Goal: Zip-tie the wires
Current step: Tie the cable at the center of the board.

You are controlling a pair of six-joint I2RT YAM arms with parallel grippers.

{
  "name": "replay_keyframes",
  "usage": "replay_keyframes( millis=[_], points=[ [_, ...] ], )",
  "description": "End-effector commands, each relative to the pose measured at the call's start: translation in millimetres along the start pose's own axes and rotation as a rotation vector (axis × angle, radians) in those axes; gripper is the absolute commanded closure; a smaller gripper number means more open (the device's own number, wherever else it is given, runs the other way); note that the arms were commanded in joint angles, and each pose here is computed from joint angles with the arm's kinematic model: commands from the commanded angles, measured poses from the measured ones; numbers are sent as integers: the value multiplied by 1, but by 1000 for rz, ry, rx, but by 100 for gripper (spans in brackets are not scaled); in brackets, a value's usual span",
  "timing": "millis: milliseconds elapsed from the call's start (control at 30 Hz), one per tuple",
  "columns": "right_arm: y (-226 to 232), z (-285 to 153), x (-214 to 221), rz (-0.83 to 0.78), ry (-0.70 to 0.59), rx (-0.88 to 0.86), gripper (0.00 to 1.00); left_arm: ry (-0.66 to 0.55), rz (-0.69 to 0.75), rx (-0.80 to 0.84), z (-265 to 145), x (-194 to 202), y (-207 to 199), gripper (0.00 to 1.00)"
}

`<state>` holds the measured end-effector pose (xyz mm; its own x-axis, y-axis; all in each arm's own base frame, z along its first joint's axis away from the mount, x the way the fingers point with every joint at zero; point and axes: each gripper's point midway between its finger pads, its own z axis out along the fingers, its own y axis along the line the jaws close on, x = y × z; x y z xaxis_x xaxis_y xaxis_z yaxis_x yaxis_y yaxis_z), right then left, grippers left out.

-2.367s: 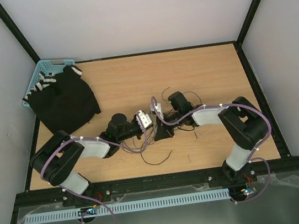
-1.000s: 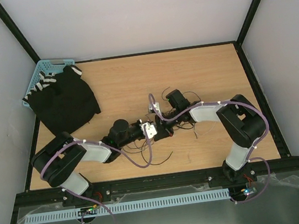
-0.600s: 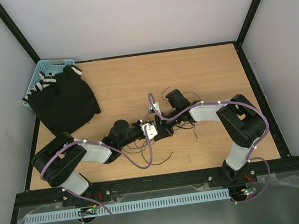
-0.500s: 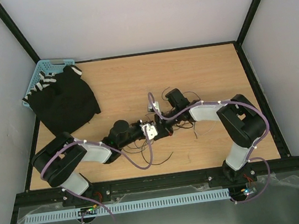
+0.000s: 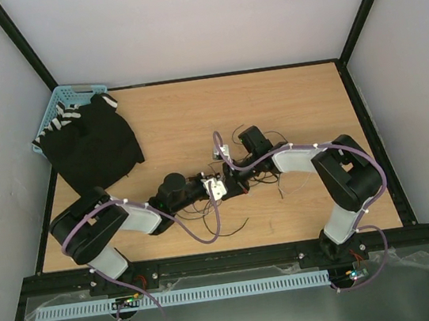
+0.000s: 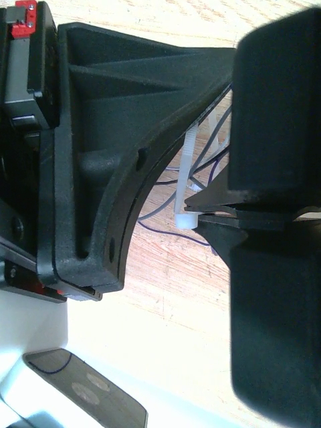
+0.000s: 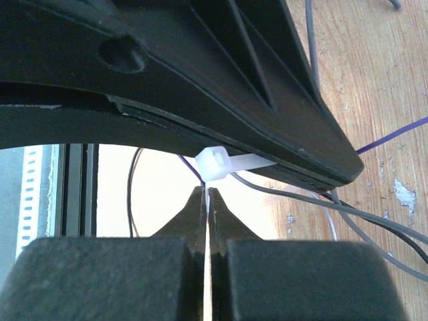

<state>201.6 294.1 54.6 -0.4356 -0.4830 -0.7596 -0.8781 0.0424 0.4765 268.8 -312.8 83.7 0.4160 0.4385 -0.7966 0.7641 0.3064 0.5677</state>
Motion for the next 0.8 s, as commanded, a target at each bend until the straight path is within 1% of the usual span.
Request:
replay_keyframes(
  millis=[0,767],
  points=[
    [6,-2,-7,-14,-12,-39,100,-33,17,-27,0,-6,4,100],
    [5,2,2,26,8,-54,100,-37,0,-28,4,-6,4,100]
  ],
)
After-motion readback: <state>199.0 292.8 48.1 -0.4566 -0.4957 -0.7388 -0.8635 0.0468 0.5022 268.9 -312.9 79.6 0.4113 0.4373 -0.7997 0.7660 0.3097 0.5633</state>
